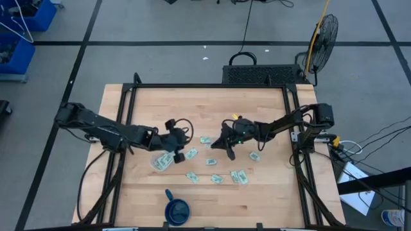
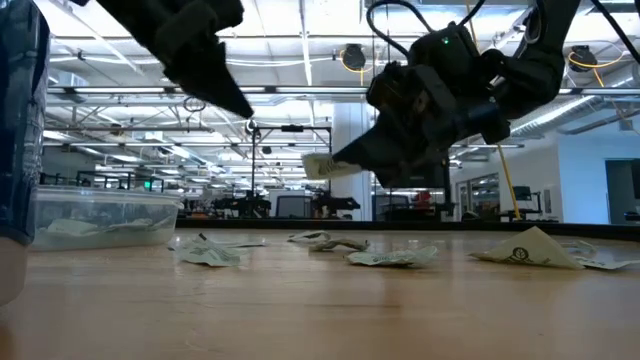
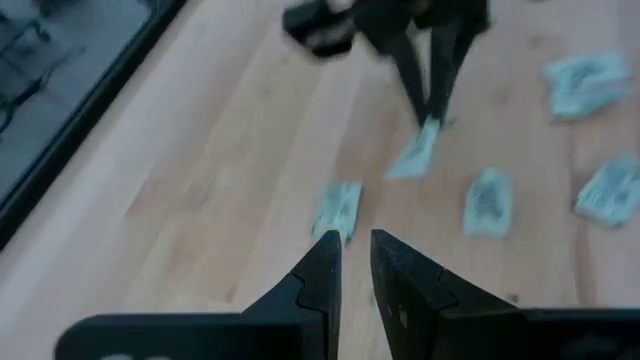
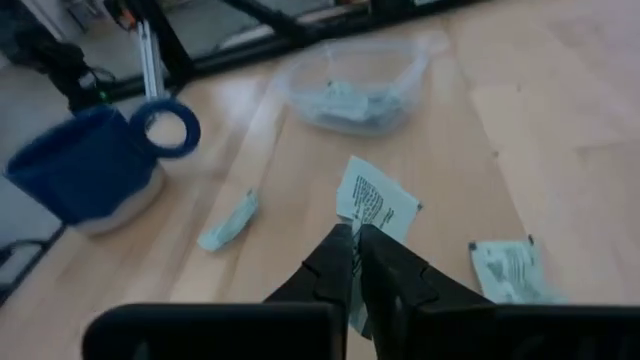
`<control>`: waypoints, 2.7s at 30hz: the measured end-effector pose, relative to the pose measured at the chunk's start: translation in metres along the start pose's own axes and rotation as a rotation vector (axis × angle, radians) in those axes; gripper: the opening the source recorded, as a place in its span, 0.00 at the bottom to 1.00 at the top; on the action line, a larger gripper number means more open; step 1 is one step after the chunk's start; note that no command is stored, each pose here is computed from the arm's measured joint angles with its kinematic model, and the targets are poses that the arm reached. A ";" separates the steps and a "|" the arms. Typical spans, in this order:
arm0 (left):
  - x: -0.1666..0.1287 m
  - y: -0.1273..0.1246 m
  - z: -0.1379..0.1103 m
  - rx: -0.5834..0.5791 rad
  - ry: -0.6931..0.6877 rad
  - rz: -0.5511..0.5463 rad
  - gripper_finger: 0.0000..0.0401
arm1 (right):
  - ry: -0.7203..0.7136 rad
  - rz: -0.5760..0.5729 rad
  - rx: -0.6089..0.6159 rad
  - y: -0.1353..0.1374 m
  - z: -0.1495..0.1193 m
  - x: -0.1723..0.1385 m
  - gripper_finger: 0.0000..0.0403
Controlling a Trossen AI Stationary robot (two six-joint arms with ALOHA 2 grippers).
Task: Pick and place Stevia / Truvia into bins
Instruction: Put the stevia packet into the transparent container
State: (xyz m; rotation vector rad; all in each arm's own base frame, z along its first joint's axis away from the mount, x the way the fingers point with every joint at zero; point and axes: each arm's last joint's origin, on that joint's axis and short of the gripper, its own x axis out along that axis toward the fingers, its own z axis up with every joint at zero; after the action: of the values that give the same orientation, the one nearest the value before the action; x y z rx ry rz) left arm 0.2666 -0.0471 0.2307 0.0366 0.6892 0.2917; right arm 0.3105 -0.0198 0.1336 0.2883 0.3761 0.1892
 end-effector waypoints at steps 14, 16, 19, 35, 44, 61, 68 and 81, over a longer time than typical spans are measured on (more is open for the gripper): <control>0.042 -0.016 0.008 0.127 -0.130 -0.075 0.42 | -0.049 0.014 0.067 0.002 0.005 0.000 0.04; 0.051 -0.017 0.005 0.143 -0.123 -0.067 0.45 | -0.050 0.014 0.084 0.002 0.005 0.000 0.04; 0.065 -0.017 0.001 0.144 -0.113 -0.055 0.47 | -0.052 0.015 0.092 0.002 0.005 0.000 0.04; 0.088 -0.023 -0.005 0.176 -0.146 -0.097 0.35 | -0.056 0.016 0.084 0.002 0.006 0.000 0.04; 0.088 -0.022 -0.002 0.213 -0.171 -0.091 0.15 | -0.056 0.015 0.087 0.002 0.006 0.000 0.05; 0.089 -0.020 -0.012 0.210 -0.070 -0.067 0.02 | -0.045 0.003 0.091 0.001 0.005 0.000 0.30; 0.061 -0.016 -0.019 0.181 0.077 0.030 0.01 | 0.012 -0.014 0.109 0.000 -0.001 0.000 0.31; -0.045 -0.016 -0.051 -0.183 0.364 0.056 0.04 | 0.060 -0.025 0.102 -0.001 -0.006 0.000 0.30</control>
State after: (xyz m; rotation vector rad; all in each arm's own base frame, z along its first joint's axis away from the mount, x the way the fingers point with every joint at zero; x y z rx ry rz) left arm 0.2056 -0.0783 0.2167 -0.1755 1.0210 0.4195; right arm 0.3081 -0.0196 0.1282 0.3792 0.4492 0.1543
